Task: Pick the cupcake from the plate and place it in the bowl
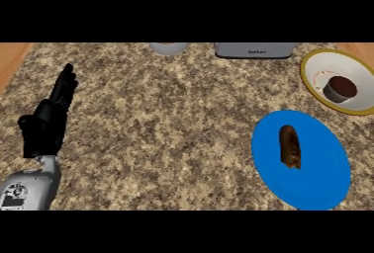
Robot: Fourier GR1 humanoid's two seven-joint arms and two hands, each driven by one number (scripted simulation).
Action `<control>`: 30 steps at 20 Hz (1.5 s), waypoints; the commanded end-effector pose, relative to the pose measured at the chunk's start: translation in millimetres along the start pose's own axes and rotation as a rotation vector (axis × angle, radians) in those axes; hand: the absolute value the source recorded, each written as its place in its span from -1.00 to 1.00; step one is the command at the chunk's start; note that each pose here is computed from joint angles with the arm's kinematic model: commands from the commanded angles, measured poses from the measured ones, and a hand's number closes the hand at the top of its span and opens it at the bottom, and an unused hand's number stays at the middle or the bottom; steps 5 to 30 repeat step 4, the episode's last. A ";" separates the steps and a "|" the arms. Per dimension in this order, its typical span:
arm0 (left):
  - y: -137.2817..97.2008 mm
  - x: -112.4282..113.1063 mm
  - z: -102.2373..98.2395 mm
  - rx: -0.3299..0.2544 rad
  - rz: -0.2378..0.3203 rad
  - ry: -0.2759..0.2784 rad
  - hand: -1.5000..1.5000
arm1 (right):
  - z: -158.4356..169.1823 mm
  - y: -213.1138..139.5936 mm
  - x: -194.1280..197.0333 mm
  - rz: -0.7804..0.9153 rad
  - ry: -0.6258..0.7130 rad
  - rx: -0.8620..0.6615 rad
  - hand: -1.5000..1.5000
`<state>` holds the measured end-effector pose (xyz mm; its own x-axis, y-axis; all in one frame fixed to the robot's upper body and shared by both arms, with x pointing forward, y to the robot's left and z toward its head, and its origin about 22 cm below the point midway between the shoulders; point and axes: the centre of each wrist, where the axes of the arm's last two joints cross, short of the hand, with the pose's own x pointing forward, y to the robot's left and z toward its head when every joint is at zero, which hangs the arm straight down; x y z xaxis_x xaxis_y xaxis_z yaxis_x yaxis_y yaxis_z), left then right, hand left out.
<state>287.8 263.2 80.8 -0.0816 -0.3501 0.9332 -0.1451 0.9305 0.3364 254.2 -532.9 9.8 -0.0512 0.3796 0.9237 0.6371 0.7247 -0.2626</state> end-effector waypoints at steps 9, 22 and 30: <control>-12.2 -4.6 -7.6 -0.007 0.017 0.014 0.00 | 24.9 10.1 -21.0 0.003 -0.002 0.023 -1.00; -12.2 -4.6 -7.6 -0.007 0.017 0.014 0.00 | 24.9 10.1 -21.0 0.003 -0.002 0.023 -1.00; -12.2 -4.6 -7.6 -0.007 0.017 0.014 0.00 | 24.9 10.1 -21.0 0.003 -0.002 0.023 -1.00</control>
